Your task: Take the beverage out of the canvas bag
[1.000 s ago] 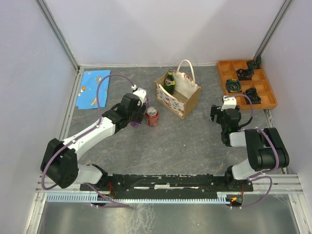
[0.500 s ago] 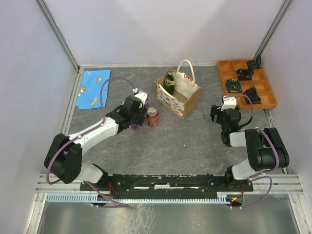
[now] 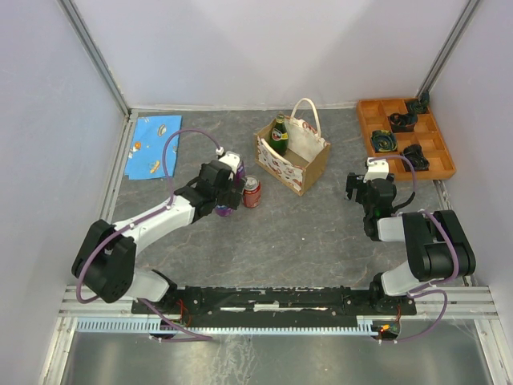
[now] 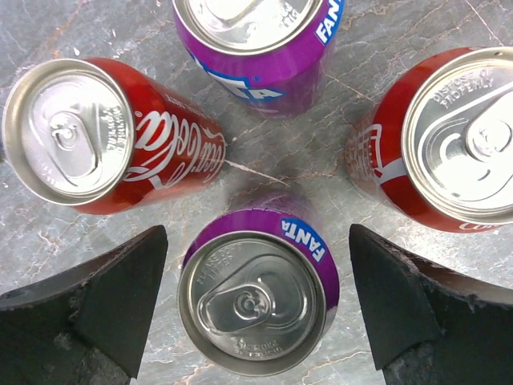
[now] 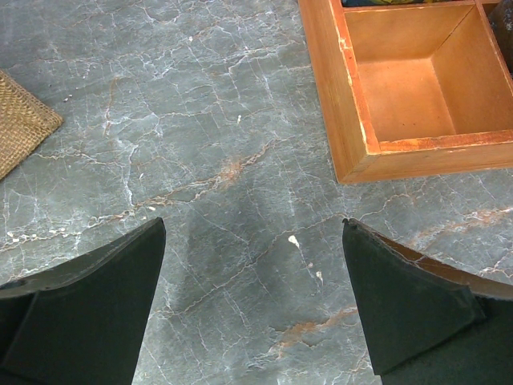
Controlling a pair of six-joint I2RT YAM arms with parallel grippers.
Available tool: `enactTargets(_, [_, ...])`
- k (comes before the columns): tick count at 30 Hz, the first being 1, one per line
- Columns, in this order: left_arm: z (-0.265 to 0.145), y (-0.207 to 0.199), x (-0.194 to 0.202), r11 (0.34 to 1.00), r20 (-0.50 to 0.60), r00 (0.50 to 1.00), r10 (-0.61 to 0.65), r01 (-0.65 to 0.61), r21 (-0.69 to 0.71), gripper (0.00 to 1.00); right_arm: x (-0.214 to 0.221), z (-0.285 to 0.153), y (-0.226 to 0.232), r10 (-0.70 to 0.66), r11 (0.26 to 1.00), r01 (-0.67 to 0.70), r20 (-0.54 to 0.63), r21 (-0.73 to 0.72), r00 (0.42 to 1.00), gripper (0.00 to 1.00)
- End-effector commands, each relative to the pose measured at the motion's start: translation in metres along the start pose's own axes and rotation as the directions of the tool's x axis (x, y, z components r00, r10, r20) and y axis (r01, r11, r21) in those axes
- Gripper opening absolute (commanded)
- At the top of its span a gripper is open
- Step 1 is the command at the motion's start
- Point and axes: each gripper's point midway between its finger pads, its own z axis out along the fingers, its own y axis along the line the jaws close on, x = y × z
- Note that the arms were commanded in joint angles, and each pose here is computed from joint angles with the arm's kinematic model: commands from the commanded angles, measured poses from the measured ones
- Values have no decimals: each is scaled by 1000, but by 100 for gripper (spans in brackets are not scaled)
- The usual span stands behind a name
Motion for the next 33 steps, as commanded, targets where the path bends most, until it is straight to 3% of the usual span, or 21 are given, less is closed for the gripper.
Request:
enactTargets(1, [-10,5,-29,997,111,991,-74,76,-18,99,-22,6,-1,13,1000,-13,63,8,998,99])
enactTargets(6, [-32,8,-58,995,184,978,-98,100,1,99,-22,6,-1,13,1000,-13,64,7,998,99])
enactTargets(12, [-76,13,-132,998,348,935,-68,58,41,100,-22,6,-1,12,1000,-13,64,6,998,99])
enactTargets(19, [-97,-4,-225,992,537,842,-37,-33,120,88,-22,6,-1,12,1000,-12,63,7,998,99])
enactTargets(21, [-95,-15,-249,986,567,823,-38,-63,157,81,-22,6,-1,12,1000,-13,64,7,998,99])
enactTargets(26, [-84,-42,-304,964,623,781,-55,-121,237,35,-22,6,-1,12,1000,-13,63,7,998,99])
enactTargets(33, [-35,-60,-334,951,618,783,-70,-134,278,31,-22,6,-1,12,1000,-13,63,6,998,99])
